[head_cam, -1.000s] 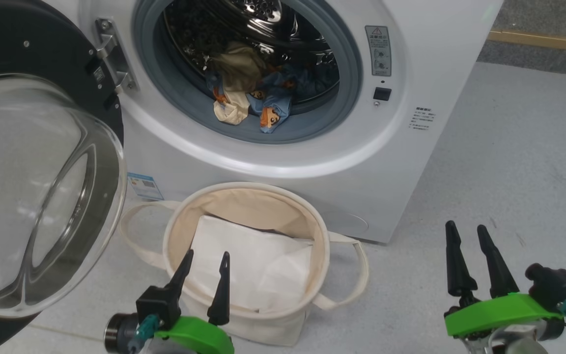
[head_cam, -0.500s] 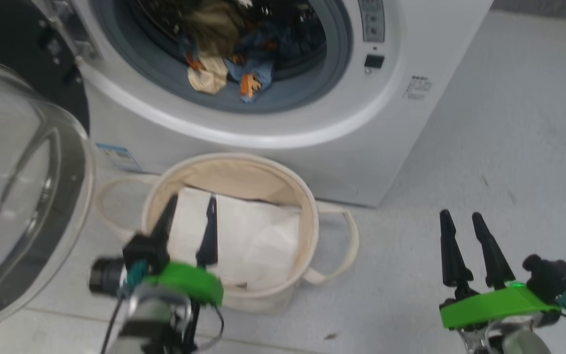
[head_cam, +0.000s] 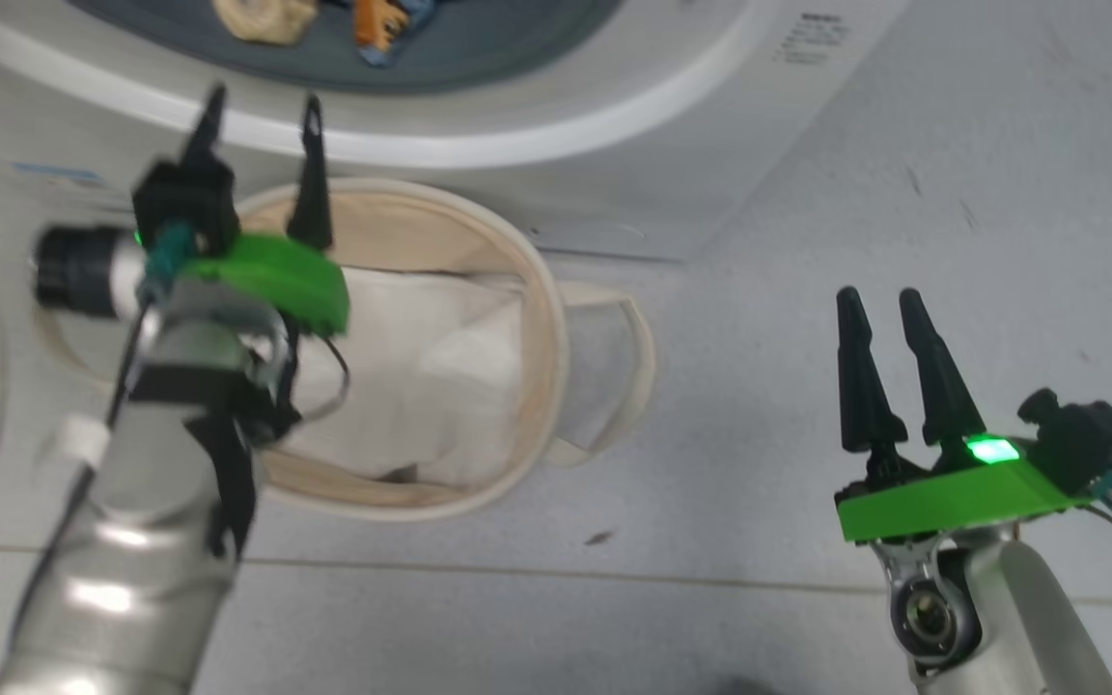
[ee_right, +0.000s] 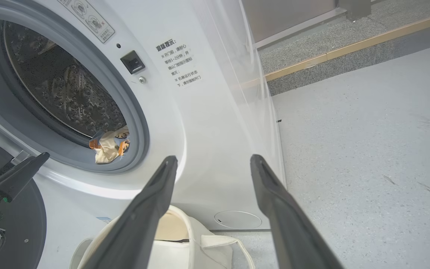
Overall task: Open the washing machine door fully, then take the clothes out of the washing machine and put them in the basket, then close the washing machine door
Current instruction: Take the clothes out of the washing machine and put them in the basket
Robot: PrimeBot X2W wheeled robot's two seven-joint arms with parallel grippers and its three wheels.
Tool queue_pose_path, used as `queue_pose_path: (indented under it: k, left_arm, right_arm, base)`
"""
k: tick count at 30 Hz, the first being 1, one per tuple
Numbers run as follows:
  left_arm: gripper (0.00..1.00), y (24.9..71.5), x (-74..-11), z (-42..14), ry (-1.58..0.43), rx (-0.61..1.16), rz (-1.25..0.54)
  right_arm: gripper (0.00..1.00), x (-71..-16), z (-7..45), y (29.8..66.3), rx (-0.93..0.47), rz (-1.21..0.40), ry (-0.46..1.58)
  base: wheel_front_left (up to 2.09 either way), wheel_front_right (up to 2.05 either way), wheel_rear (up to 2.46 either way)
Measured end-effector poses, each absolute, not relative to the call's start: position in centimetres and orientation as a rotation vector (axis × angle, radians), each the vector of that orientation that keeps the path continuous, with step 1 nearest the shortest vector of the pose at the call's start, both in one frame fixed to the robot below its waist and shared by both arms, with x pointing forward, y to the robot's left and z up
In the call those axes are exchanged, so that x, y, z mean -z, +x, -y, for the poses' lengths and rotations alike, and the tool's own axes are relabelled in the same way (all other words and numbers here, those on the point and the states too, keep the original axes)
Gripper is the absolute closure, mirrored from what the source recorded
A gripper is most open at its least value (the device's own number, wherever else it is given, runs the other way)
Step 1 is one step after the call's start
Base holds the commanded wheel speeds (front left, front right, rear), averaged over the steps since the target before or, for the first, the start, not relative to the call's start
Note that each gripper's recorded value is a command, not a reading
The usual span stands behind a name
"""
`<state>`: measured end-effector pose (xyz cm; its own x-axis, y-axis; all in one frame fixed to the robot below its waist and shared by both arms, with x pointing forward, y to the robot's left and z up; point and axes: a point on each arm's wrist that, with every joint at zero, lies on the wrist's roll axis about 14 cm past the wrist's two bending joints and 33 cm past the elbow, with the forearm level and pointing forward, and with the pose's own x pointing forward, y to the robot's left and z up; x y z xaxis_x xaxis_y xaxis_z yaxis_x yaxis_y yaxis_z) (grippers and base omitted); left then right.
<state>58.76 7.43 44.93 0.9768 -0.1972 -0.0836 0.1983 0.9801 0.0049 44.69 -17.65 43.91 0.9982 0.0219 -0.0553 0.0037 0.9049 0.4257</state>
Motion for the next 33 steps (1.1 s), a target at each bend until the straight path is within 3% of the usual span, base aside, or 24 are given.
queue_pose_path:
  k: [7, 15, 19, 33]
  left_arm:
    - [0.0, 64.3, -44.5, -5.3, 0.112, 0.209, -0.103]
    - [0.0, 68.3, -41.6, -5.1, 0.238, 0.145, -0.242]
    - [0.0, 69.4, -39.1, -6.1, 0.301, 0.104, -0.349]
    - [0.0, 70.8, -35.1, -7.2, 0.386, 0.07, -0.451]
  right_arm:
    - [0.0, -42.4, 18.8, 45.5, 0.027, -0.086, 0.454]
    - [0.0, -41.7, 19.7, 46.0, 0.049, -0.095, 0.466]
    - [0.0, -41.1, 20.7, 45.8, 0.081, -0.107, 0.465]
    - [0.0, -39.9, 21.5, 46.4, 0.102, -0.123, 0.451]
  base:
    - [0.0, 0.0, 0.0]
    - [0.0, 0.0, 0.0]
    - [0.0, 0.0, 0.0]
    - [0.0, 0.0, 0.0]
